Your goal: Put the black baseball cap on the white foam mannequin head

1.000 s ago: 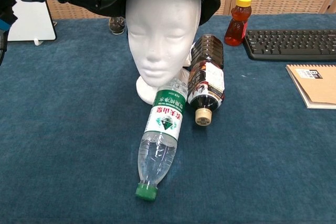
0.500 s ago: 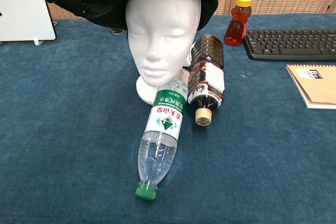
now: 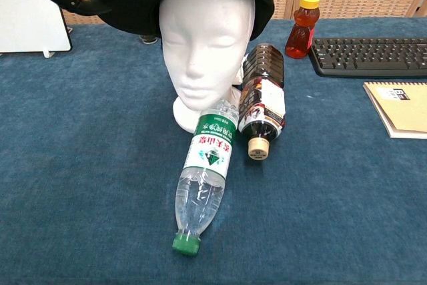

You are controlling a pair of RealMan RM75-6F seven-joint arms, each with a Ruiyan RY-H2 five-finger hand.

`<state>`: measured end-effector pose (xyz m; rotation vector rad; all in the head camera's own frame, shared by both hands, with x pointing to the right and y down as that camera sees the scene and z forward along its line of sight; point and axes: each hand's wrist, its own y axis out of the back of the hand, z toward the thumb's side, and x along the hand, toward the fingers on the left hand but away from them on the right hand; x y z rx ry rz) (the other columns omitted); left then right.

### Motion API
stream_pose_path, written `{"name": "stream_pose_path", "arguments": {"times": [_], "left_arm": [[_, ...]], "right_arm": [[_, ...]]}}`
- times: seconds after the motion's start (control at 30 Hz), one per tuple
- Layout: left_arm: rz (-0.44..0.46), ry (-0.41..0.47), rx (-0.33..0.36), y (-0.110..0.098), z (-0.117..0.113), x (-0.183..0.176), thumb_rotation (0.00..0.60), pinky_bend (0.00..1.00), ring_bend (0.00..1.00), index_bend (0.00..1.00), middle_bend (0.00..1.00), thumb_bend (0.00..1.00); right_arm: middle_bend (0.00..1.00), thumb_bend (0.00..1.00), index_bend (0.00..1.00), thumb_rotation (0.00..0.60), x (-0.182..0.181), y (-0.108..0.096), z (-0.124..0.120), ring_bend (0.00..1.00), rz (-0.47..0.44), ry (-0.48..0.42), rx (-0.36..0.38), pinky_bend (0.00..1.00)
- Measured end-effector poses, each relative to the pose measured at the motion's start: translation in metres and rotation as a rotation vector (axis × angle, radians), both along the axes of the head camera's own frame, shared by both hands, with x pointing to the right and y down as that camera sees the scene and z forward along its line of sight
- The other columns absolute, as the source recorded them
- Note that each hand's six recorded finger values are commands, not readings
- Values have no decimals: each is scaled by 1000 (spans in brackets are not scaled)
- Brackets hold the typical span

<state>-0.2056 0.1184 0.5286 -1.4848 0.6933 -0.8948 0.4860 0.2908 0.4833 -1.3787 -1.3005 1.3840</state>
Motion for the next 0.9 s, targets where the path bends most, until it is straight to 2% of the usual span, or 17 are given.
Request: {"name": "stream_pose_path", "arguments": {"times": [0.2,0.43,0.57,0.7,0.8,0.9], "left_arm": [[-55,6,-84,2,-8,-27,600,417,88,159,179,203],[-114,15,-163,16,-15,-63,600,417,87,163,179,203],[-157,48,-171,27,-19,-82,600,421,119,304,197,203],[-230,68,-183,44,-21,-109,600,466,174,421,245,226],[-293,68,-189,57,-21,-132,600,492,219,479,296,279],[-378,57,-201,71,-19,-159,600,510,253,529,339,283]], "right_arm": [[471,233,435,600,-2,-2,4,517,-5,-1,-16,574],[472,234,435,600,-5,-5,5,518,-12,0,-22,575],[472,234,434,600,-6,-6,10,516,-16,-6,-42,574],[471,233,434,600,-10,-8,15,515,-26,-11,-63,574],[471,233,434,600,-12,-10,18,514,-33,-14,-74,575],[471,233,434,600,-16,-13,23,514,-45,-22,-90,572]]}}
